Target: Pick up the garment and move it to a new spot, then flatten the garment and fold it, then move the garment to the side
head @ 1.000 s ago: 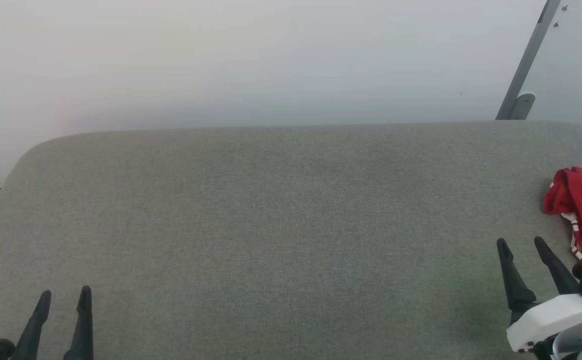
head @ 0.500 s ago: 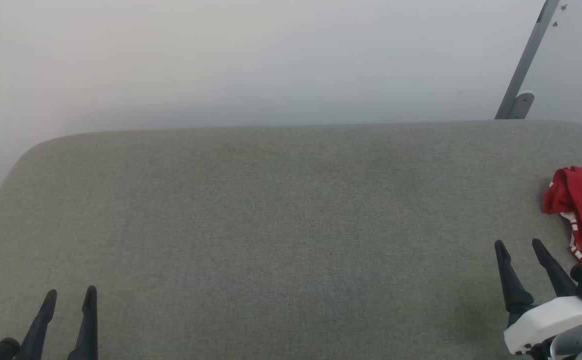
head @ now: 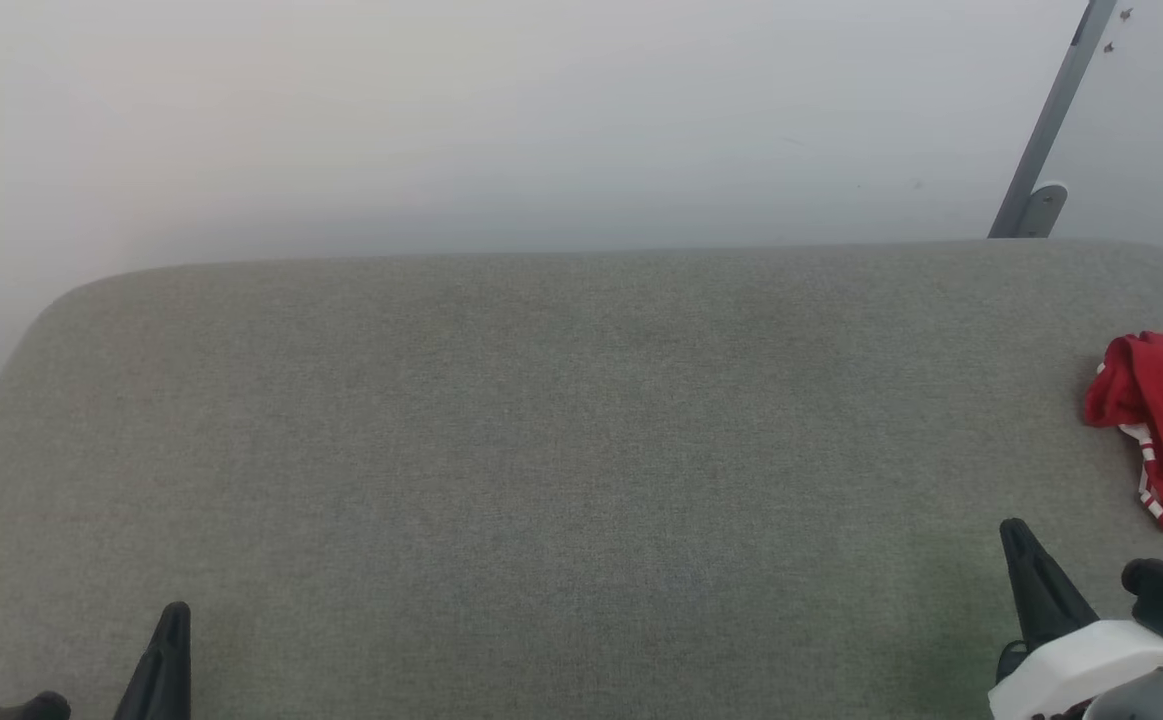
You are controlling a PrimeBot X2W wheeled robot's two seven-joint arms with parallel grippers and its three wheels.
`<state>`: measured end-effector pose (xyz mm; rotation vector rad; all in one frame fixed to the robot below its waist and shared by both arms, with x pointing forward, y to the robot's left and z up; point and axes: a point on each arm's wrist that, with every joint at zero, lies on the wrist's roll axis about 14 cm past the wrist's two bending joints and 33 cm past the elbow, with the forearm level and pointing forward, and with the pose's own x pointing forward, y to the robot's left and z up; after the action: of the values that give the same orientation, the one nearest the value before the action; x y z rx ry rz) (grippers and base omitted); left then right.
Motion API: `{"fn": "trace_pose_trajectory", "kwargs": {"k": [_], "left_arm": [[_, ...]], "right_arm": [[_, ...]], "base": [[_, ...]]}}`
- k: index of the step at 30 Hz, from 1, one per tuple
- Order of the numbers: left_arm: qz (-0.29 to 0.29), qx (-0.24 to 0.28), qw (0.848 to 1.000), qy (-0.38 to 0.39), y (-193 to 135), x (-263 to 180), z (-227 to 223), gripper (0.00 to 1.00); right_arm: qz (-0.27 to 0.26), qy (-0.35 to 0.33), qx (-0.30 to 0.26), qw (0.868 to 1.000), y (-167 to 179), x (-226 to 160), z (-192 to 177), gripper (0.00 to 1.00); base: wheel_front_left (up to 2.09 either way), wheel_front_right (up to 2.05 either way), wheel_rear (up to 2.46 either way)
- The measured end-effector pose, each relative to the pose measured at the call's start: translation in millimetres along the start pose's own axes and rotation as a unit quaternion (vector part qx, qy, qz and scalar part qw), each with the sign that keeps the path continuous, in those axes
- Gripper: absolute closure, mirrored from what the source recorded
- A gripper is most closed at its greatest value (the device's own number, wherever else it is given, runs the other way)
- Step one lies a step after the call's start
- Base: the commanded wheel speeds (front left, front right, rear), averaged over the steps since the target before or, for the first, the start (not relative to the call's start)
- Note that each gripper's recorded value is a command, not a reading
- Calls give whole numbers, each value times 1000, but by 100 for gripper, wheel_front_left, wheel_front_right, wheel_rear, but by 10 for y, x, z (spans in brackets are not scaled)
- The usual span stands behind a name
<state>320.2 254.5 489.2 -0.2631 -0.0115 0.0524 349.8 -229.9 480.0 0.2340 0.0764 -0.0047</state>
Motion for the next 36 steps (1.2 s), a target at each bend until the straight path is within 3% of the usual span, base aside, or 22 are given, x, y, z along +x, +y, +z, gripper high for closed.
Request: {"fn": "trace_pose_trajectory", "kwargs": {"k": [16, 36], "left_arm": [[25, -136, 990, 8, -33, 109, -57, 100], [34, -272, 961, 13, -123, 255, -74, 100]], "right_arm": [[-17, -1, 139, 990, 7, 42, -5, 100], [-19, -7, 279, 960, 70, 124, 35, 100]], "base": [[0, 0, 0], [0, 0, 0]]}}
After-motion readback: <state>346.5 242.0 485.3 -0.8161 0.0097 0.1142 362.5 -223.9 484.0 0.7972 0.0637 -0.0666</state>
